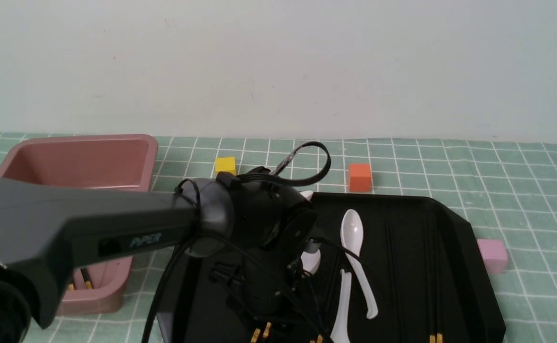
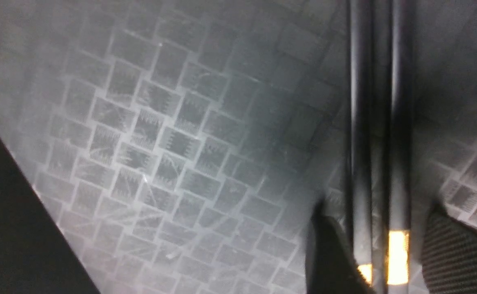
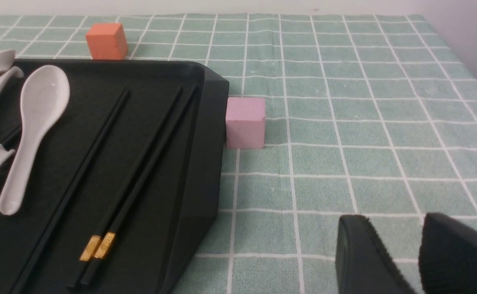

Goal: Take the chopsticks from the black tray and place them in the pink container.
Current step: 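Reach over to the black tray and grasp a pair of chopsticks with the left gripper, then place the chopsticks into the pink bin with the left gripper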

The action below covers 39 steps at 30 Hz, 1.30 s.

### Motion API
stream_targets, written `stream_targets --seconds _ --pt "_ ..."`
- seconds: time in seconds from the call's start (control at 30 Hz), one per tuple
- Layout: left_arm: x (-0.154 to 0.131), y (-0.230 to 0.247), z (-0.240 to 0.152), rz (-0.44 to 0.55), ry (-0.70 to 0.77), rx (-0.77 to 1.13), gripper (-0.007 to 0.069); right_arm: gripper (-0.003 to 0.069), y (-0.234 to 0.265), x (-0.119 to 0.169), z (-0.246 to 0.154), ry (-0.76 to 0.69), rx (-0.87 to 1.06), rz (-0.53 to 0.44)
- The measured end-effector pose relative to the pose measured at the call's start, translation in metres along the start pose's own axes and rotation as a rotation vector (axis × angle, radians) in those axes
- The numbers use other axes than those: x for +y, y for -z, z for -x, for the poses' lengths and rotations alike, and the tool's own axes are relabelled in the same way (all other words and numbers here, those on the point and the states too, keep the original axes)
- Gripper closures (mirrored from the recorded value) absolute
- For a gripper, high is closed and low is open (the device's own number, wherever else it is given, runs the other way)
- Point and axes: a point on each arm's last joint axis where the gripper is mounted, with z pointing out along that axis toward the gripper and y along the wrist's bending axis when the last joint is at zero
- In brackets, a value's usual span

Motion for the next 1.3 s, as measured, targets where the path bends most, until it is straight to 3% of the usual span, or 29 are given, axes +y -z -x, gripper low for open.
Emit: stream_targets --seconds 0.1,0.33,0.57,0.87,1.1,1.17,1.3 --pt "0.000 0.000 0.000 0.001 0.007 0.001 0.0309 0.0419 0.000 0.000 0.000 0.000 0.000 0.000" --pt "-0.001 0.000 -0.001 -0.001 0.067 0.021 0.0512 0.0419 0.000 0.000 0.000 0.000 0.000 0.000" --pt "0.003 0.010 -0.005 0.023 0.128 0.034 0.0501 0.0419 0.000 0.000 0.000 0.000 0.000 0.000" --pt "0.028 0.093 -0.019 -0.005 0.206 -0.066 0.0501 0.0419 0.000 0.000 0.000 0.000 0.000 0.000" --pt "0.108 0.150 -0.034 0.008 0.444 -0.133 0.0501 0.0419 0.000 0.000 0.000 -0.001 0.000 0.000" --pt "0.150 0.164 -0.047 0.034 0.576 -0.138 0.0501 0.0419 0.000 0.000 0.000 -0.001 0.000 0.000" --pt "0.205 0.165 -0.071 0.046 0.779 -0.120 0.0501 0.0419 0.000 0.000 0.000 -0.001 0.000 0.000"
